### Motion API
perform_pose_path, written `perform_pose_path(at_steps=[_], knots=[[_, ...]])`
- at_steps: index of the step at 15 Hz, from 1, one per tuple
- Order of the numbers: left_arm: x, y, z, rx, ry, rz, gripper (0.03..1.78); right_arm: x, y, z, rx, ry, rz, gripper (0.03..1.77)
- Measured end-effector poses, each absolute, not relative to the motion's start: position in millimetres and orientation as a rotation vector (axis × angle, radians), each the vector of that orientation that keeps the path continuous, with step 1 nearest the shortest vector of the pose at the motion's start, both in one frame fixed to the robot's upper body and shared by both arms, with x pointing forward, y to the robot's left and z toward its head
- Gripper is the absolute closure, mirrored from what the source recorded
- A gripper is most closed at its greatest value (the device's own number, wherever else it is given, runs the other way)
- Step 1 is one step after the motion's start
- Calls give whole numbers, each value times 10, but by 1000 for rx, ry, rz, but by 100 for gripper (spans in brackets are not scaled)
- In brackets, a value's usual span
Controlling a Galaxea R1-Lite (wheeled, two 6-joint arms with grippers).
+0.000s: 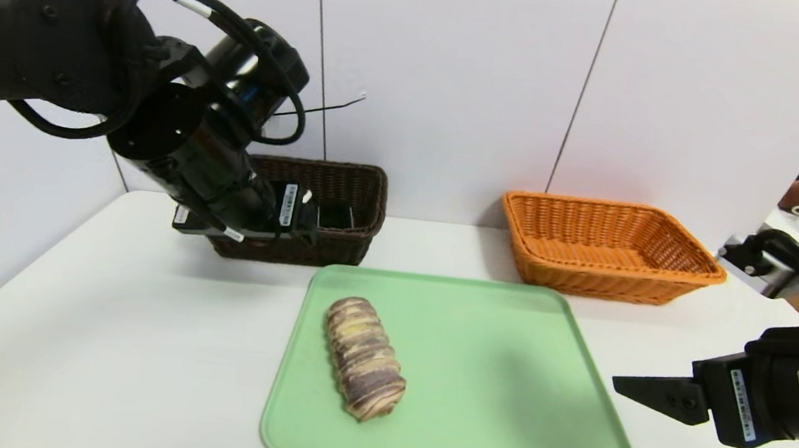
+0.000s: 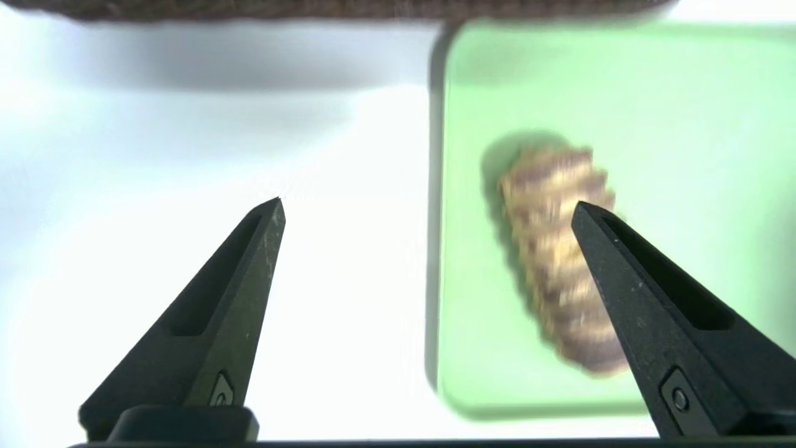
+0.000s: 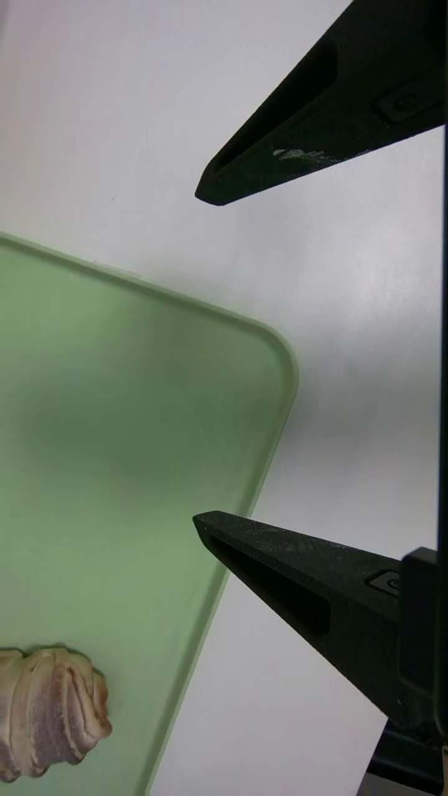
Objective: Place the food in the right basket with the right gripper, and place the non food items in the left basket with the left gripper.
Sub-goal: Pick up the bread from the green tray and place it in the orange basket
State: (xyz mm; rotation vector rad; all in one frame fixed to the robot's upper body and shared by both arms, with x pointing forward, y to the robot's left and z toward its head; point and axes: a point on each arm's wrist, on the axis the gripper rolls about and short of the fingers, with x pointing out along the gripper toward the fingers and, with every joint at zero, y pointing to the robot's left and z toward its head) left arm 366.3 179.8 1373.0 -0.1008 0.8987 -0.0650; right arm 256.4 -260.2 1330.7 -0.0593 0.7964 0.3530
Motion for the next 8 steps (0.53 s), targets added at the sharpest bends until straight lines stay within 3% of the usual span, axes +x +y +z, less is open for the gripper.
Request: perform_pose_path(at_steps=[8], knots=[[3010,2142,13711,105,951,-272,14,2939,-2084,13481,2,793,430,10]])
